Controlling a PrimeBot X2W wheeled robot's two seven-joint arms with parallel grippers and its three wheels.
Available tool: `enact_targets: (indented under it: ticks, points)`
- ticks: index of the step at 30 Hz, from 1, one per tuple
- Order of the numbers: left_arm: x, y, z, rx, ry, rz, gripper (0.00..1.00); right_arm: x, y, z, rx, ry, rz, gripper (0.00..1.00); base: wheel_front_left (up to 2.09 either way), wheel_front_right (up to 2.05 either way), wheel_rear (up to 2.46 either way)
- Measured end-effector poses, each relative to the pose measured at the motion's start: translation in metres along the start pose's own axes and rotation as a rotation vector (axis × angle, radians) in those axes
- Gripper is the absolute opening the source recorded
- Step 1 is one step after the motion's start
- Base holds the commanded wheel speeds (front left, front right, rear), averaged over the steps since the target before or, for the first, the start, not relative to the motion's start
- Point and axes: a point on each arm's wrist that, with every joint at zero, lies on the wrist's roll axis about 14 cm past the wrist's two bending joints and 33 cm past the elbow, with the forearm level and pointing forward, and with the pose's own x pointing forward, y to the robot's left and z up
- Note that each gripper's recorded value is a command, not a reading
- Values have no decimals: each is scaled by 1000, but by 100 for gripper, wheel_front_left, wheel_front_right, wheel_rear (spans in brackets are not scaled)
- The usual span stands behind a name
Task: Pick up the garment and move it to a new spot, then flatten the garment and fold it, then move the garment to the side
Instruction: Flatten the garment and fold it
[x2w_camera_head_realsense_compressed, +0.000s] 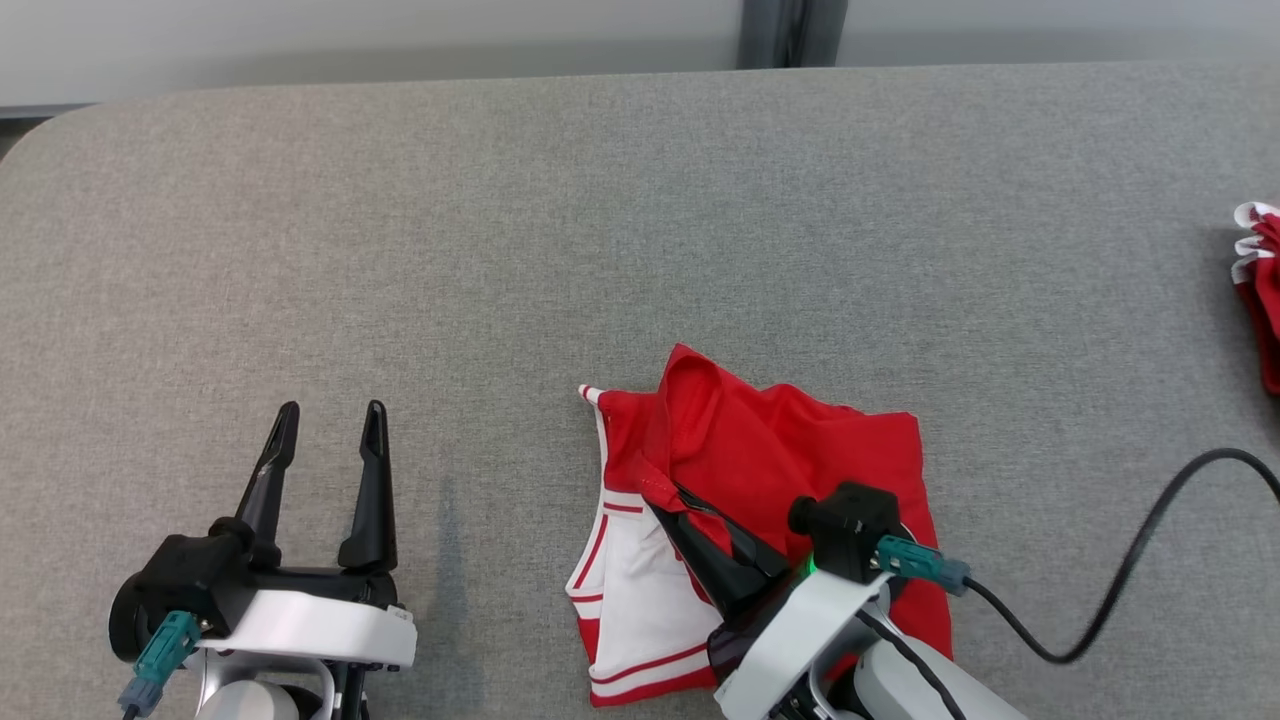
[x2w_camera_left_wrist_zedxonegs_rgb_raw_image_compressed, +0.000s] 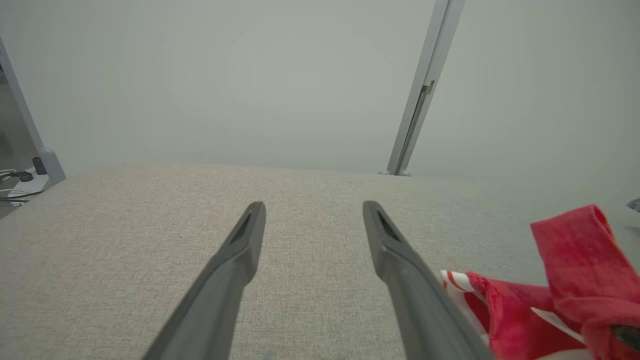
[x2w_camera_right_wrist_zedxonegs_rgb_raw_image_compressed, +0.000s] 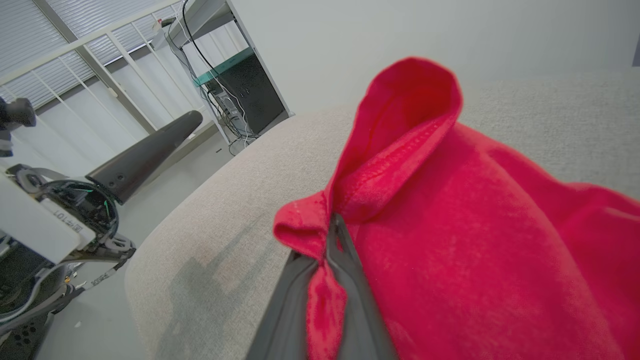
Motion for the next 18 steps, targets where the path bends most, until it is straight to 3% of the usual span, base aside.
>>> enact_targets:
  ticks: [3, 5, 6, 13, 18]
  points:
    - [0, 2, -4, -1, 10, 5, 100, 5, -1, -7, 15, 14, 8, 0, 0, 0, 0]
    - [2, 2, -5, -1, 11, 5, 100, 8, 1, -8, 18, 13, 22, 64, 0, 0, 0]
    - [2, 2, -5, -1, 11, 4, 100, 10, 4, -7, 19, 9, 37, 100, 0, 0, 0]
    - [4, 1, -8, -2, 16, 0, 100, 17, 22, 7, -32, -35, 110, 100, 0, 0, 0]
    - [5, -2, -7, -3, 15, -9, 100, 13, 17, 40, -95, -130, 112, 100, 0, 0, 0]
